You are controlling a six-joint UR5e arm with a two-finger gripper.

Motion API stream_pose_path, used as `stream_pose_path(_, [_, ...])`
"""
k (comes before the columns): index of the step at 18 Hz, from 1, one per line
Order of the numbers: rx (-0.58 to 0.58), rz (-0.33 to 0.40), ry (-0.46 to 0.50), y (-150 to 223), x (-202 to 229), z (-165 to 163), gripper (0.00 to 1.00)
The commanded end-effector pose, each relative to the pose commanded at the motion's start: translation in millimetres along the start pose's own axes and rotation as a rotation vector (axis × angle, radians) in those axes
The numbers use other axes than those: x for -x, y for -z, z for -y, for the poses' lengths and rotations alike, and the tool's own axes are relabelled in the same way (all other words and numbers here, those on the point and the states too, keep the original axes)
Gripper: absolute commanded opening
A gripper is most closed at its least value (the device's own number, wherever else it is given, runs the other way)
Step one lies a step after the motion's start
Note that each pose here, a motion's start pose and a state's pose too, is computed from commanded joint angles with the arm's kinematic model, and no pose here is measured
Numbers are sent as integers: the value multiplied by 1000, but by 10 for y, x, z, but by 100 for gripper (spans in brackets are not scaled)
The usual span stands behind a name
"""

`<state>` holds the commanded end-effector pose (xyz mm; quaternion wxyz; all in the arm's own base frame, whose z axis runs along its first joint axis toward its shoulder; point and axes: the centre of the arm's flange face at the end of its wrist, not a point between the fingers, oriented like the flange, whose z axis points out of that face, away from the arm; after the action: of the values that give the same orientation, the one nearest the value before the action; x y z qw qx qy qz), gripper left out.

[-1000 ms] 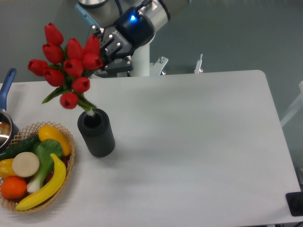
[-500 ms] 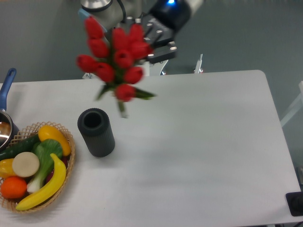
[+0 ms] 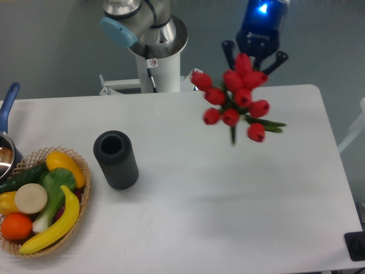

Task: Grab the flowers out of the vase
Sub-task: 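Carry the tulips away from the vase over the empty table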

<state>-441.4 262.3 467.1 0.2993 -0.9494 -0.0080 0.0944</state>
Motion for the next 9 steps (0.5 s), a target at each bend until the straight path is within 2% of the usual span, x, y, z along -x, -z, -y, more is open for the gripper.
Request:
stream_pose_path(2, [65, -11, 10, -160, 102, -138, 0])
stream_pose_path(4, [138, -28, -21, -371, 251, -233, 3])
stream_pose_path(9, [308, -28, -73, -642, 420, -196, 6])
